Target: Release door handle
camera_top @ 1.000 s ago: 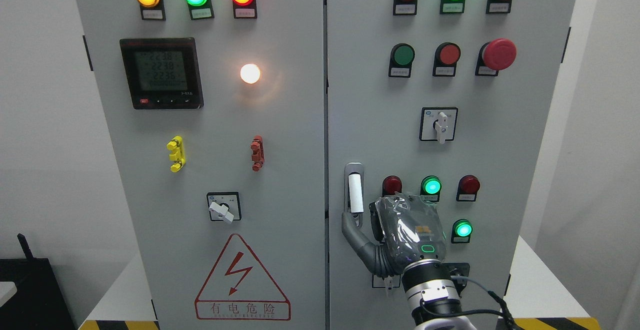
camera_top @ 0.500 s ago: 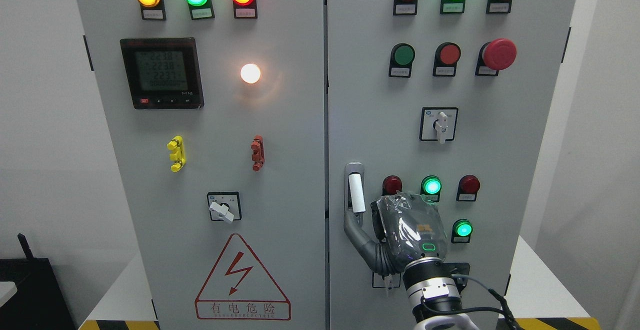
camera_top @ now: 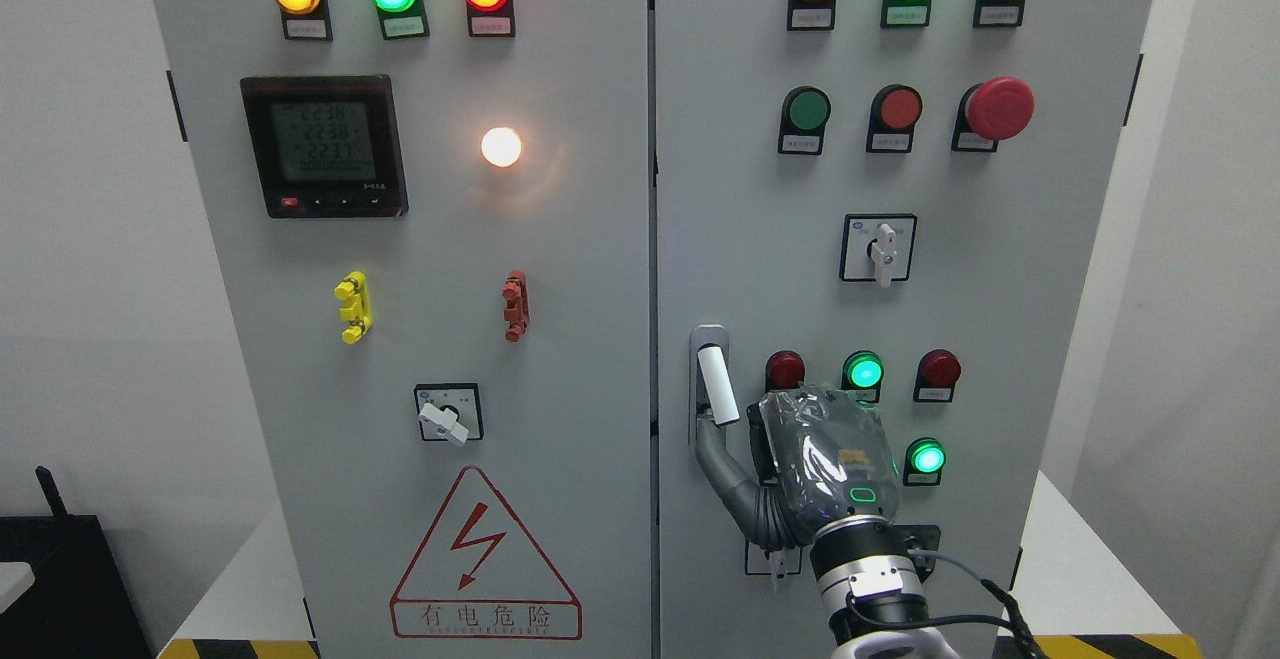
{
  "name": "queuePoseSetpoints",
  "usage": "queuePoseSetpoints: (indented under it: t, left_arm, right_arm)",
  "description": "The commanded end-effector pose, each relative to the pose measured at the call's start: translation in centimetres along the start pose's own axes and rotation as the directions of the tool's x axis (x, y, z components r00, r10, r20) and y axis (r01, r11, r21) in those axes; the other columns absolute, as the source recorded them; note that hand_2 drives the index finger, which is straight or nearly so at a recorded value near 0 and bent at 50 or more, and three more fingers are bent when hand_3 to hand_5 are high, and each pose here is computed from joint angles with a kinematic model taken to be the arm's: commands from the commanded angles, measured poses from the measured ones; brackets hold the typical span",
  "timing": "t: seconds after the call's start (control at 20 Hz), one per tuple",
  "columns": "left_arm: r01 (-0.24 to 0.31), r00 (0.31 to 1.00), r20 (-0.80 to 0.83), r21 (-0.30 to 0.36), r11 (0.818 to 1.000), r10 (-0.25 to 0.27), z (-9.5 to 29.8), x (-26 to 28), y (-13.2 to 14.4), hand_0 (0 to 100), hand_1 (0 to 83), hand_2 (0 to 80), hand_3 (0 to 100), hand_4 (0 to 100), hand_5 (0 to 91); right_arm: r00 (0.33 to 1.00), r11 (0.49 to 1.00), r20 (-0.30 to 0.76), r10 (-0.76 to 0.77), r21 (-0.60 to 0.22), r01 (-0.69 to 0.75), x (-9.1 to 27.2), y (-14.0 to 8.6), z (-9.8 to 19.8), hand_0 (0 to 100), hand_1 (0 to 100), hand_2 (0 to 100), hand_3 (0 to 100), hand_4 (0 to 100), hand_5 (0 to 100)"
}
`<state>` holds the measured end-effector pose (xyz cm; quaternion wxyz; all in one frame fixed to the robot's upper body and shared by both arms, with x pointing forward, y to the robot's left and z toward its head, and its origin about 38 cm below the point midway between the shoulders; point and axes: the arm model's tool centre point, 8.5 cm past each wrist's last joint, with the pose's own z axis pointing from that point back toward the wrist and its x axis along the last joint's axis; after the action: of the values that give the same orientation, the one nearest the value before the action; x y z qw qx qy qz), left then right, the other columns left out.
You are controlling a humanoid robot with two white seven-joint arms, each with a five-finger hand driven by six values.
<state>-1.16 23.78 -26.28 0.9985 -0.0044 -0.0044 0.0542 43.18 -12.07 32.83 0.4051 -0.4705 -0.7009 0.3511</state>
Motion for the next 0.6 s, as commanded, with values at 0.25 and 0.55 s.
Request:
queuePoseSetpoints:
  t: [0.25, 0.55]
  left_arm:
    - [-0.014, 1.0, 0.026, -0.003, 1.0, 0.014, -0.03, 1.67, -0.2, 12, 38.9, 0.0, 0, 0, 0.0]
    - [-0.014, 1.0, 0.026, -0.003, 1.0, 0.014, -0.03, 1.67, -0.2, 12, 38.9, 0.0, 0, 0, 0.0]
  right_arm:
    - [1.0, 1.0, -0.019, -0.006, -0.017, 0.006, -0.74, -0.4, 0.15, 58, 7, 98, 100, 100, 100]
    - [1.0, 1.0, -0.027, -0.007, -0.014, 0.006, -1.01, -0.29, 0.24, 58, 8, 98, 100, 100, 100]
